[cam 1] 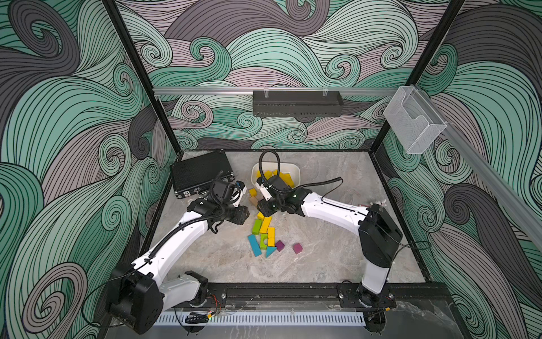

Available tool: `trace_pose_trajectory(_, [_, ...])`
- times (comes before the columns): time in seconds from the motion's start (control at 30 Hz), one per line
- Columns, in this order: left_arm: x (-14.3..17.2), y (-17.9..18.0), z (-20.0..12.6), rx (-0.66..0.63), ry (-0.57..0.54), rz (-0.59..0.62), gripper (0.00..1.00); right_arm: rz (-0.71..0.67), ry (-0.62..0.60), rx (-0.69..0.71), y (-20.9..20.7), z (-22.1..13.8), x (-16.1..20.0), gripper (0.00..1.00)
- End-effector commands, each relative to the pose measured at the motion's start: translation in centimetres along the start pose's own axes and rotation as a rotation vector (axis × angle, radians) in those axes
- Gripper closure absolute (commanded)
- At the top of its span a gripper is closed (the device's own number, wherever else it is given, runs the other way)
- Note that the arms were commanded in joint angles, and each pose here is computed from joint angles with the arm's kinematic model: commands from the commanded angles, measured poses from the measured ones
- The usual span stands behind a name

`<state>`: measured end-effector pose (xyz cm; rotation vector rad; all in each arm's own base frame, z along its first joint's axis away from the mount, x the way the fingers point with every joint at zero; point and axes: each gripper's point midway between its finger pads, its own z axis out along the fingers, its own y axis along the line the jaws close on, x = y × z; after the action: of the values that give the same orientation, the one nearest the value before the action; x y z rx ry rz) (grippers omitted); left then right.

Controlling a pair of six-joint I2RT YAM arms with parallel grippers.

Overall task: Pick out the yellow building blocks
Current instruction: Pick up the building block from the center of the board.

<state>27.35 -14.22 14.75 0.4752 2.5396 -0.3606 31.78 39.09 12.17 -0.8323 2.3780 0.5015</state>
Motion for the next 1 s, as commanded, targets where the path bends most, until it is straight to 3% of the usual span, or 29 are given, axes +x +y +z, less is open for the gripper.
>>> trace_pose_trajectory(0.0, [-0.5,0.9,-0.6,-0.054,0.000,-0.039,0.40,-0.058,-0.011,0.044,-0.4,1.0,-1.2,0.49])
trace_pose_trajectory(0.2, [-0.8,2.9,-2.1,-0.163,-0.048,-0.060,0.40,-0.034,0.006,0.107,-1.2,4.2,-2.8,0.49])
trace_pose_trajectory(0.43, [-1.2,2.5,-2.9,-0.143,-0.090,-0.064,0.40,0.028,-0.013,0.213,-2.7,6.6,-4.5,0.46])
trace_pose_trajectory(0.97, [-1.2,2.4,-4.1,-0.155,-0.122,-0.060,0.40,0.084,-0.015,0.284,-3.8,10.7,-5.3,0.42])
